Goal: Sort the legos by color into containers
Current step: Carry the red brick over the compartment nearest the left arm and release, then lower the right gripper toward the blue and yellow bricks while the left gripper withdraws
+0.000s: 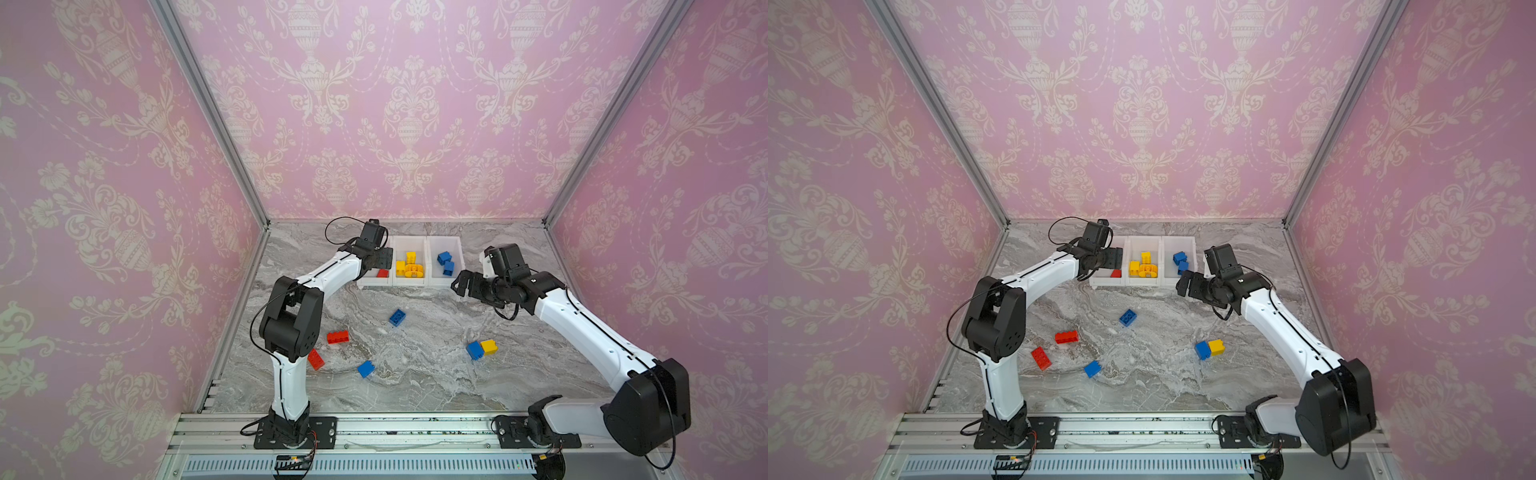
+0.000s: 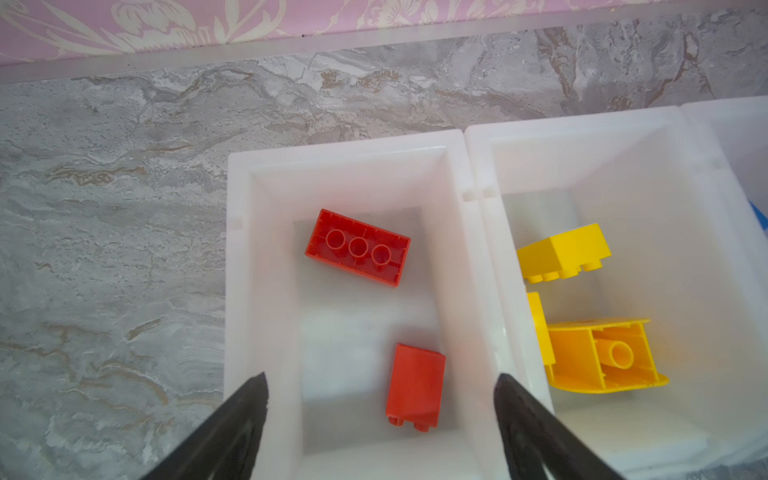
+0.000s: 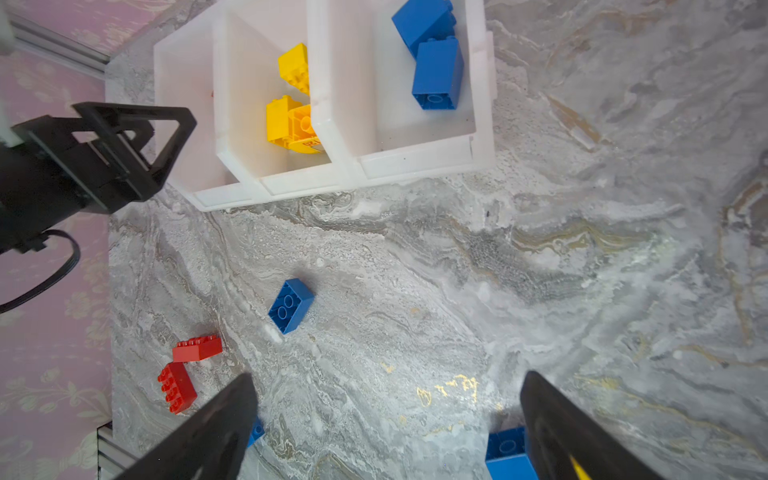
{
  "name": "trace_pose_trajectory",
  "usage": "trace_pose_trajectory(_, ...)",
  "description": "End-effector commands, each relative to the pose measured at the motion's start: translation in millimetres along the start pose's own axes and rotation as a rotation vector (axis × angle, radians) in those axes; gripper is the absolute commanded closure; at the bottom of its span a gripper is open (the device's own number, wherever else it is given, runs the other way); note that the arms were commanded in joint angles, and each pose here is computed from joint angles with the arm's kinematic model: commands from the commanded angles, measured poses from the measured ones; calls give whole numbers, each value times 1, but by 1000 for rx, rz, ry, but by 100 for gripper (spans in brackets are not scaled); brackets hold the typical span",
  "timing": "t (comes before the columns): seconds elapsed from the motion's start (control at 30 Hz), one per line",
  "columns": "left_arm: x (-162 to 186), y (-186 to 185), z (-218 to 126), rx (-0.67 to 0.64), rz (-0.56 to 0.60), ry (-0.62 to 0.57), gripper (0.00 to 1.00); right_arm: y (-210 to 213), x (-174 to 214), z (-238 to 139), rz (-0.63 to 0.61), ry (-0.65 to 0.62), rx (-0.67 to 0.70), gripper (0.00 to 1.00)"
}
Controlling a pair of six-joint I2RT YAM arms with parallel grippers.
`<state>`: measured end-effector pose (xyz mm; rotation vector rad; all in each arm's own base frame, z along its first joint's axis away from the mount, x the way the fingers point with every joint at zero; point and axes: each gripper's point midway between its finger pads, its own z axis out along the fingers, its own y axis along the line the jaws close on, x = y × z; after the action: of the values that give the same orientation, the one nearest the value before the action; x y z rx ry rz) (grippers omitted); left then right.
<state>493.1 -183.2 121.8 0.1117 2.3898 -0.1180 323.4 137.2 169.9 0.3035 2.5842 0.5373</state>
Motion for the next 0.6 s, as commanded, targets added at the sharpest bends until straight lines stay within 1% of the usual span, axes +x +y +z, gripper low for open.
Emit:
trace_pose_trajectory(0.0, -2, -9, -22, 53, -25, -27, 11, -39, 26, 4, 133, 69, 168, 0)
trace_pose_trajectory(0.2, 17, -10, -44, 107, -76, -32, 6, -66, 64, 13, 358, 131, 255, 0)
trace_pose_trajectory(0.4, 34, -6, -69, 142, -111, -49, 3, -94, 87, -2, 507, 141, 423, 0)
trace_pose_trajectory(0.57, 42, 0, -85, 141, -123, -63, 1, -105, 97, -9, 620, 155, 523, 1)
